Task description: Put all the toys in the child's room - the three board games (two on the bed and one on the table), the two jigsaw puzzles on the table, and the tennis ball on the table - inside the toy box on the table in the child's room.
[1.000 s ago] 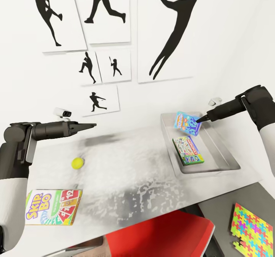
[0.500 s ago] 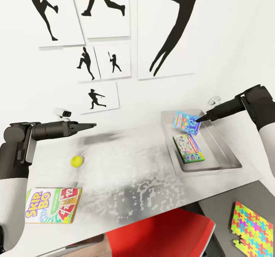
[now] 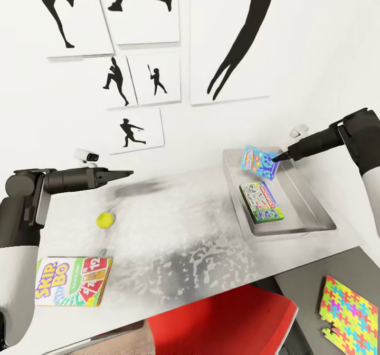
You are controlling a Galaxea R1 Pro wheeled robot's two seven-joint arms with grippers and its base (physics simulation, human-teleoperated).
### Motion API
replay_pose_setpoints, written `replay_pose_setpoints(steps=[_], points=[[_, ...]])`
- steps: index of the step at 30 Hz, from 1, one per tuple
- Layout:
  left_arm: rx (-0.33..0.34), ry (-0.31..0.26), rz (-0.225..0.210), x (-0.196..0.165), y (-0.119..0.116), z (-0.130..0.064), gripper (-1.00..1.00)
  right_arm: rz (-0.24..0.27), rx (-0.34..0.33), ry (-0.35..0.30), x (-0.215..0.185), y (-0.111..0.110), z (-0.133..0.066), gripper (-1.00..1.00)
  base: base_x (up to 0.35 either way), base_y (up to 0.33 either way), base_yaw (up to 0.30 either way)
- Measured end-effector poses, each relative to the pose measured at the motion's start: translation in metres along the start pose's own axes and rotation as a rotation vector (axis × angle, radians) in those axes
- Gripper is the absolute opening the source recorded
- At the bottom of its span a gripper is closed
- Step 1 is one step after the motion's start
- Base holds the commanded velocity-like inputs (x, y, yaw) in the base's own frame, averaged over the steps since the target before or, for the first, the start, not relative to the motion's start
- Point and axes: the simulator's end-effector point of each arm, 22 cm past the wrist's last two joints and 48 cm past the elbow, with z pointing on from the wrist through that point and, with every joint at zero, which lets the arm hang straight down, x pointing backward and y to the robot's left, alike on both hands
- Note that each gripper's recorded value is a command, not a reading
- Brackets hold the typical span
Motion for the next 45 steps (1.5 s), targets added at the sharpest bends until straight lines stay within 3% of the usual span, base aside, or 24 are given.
replay_pose_setpoints(steps=[45], points=[[-0.009,0.016,-0.071,0.026,0.038,0.006,1.0,-0.014,0.005,0.029,0.011,-0.013,0.038,-1.0,0.0,0.0,0.0]])
